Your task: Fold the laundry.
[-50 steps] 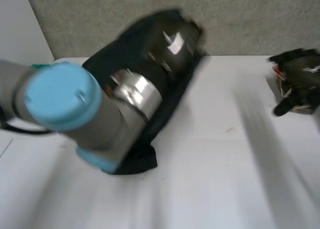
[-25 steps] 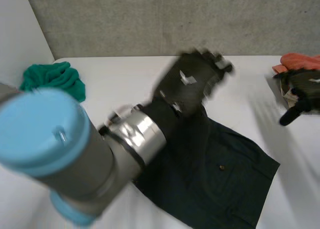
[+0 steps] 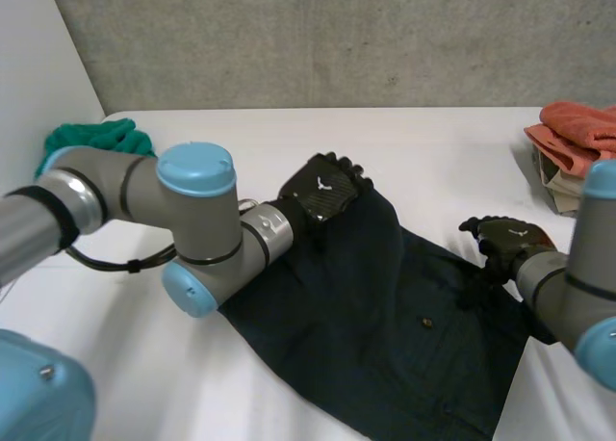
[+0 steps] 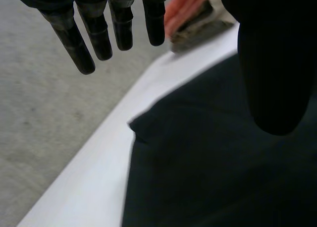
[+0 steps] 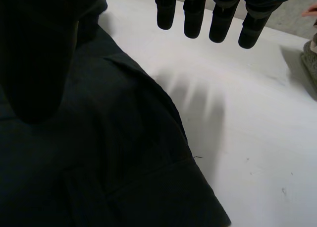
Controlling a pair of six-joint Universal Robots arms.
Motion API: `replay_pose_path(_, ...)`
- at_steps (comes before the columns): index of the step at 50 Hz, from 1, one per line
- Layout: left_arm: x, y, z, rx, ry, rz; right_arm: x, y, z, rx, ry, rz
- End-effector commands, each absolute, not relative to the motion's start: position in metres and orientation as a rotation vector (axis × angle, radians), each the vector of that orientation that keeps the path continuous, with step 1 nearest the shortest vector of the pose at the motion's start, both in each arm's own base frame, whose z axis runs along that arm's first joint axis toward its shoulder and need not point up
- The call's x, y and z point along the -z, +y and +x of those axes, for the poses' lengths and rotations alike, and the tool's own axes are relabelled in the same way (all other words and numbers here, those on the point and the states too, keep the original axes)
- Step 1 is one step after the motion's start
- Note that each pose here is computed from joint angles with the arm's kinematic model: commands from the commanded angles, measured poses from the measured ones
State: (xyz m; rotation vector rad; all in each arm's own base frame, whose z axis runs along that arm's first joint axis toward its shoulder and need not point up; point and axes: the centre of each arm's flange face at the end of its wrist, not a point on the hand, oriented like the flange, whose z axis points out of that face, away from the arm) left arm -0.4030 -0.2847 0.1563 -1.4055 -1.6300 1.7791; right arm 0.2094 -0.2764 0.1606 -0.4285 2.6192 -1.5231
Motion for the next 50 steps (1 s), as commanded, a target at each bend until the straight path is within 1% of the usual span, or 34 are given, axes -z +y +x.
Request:
replay_pose_path(1, -0.128, -0.289, -0.420, -1.770, -1.583, -1.485, -0.137, -0.280, 0.219, 1.551, 2.662, -0.451)
replay_pose_path(4, -0.117, -0.285, -0.426, -1.747, -1.575, -1.501, -0.129, -0.279, 0.222, 1.530, 2.670, -0.469)
replay_pose_path(7, -0.110, -0.281, -0.431, -1.735, -1.567, -1.511, -0.130, -0.283, 0.224, 1.550, 2.657, -0.467)
replay_pose_path(12, -0.116, -0.280, -0.441, -1.780, -1.538, -1.496, -0.140, -0.287, 0.229, 1.653, 2.563, -0.486)
replay_pose_path(13, -0.117, -0.282, -0.441, -1.794, -1.544, -1.490, -0.145, -0.286, 0.230, 1.680, 2.543, -0.495)
replay_pose_path(14, -0.120, -0.284, -0.441, -1.814, -1.550, -1.481, -0.162, -0.281, 0.235, 1.750, 2.483, -0.533)
replay_pose_path(17, -0.131, -0.291, -0.441, -1.894, -1.582, -1.442, -0.186, -0.270, 0.240, 1.844, 2.403, -0.611)
replay_pose_path(18, -0.134, -0.293, -0.442, -1.913, -1.585, -1.432, -0.199, -0.262, 0.243, 1.895, 2.357, -0.663)
replay_pose_path(21, -0.143, -0.295, -0.444, -1.966, -1.575, -1.402, -0.213, -0.251, 0.246, 1.941, 2.297, -0.730)
replay_pose_path(24, -0.149, -0.295, -0.444, -1.979, -1.564, -1.397, -0.230, -0.231, 0.254, 1.978, 2.199, -0.822)
replay_pose_path(29, -0.145, -0.292, -0.444, -1.959, -1.569, -1.409, -0.247, -0.203, 0.261, 1.988, 2.075, -0.908)
replay_pose_path(32, -0.137, -0.287, -0.447, -1.920, -1.551, -1.434, -0.257, -0.184, 0.263, 2.001, 1.970, -0.955)
replay_pose_path(35, -0.131, -0.286, -0.448, -1.902, -1.538, -1.447, -0.262, -0.184, 0.263, 2.019, 1.946, -0.956)
replay_pose_path(38, -0.136, -0.293, -0.448, -1.952, -1.539, -1.423, -0.267, -0.191, 0.260, 2.042, 1.954, -0.930)
replay_pose_path(39, -0.138, -0.296, -0.447, -1.975, -1.538, -1.410, -0.268, -0.200, 0.260, 2.056, 1.963, -0.918)
replay_pose_path(42, -0.170, -0.318, -0.446, -2.196, -1.496, -1.278, -0.264, -0.222, 0.261, 2.064, 2.002, -0.898)
replay_pose_path(43, -0.182, -0.324, -0.444, -2.270, -1.475, -1.227, -0.265, -0.240, 0.262, 2.089, 2.011, -0.887)
replay_pose_path(44, -0.210, -0.333, -0.441, -2.403, -1.417, -1.130, -0.269, -0.250, 0.263, 2.121, 2.005, -0.878)
replay_pose_path(46, -0.245, -0.341, -0.435, -2.543, -1.327, -1.015, -0.279, -0.266, 0.265, 2.180, 1.980, -0.862)
replay_pose_path(47, -0.285, -0.347, -0.426, -2.684, -1.199, -0.879, -0.300, -0.282, 0.268, 2.280, 1.915, -0.819)
replay_pose_path(49, -0.319, -0.347, -0.418, -2.779, -1.074, -0.776, -0.323, -0.294, 0.272, 2.385, 1.830, -0.751)
replay_pose_path(50, -0.340, -0.344, -0.413, -2.832, -0.993, -0.707, -0.353, -0.302, 0.275, 2.508, 1.706, -0.663)
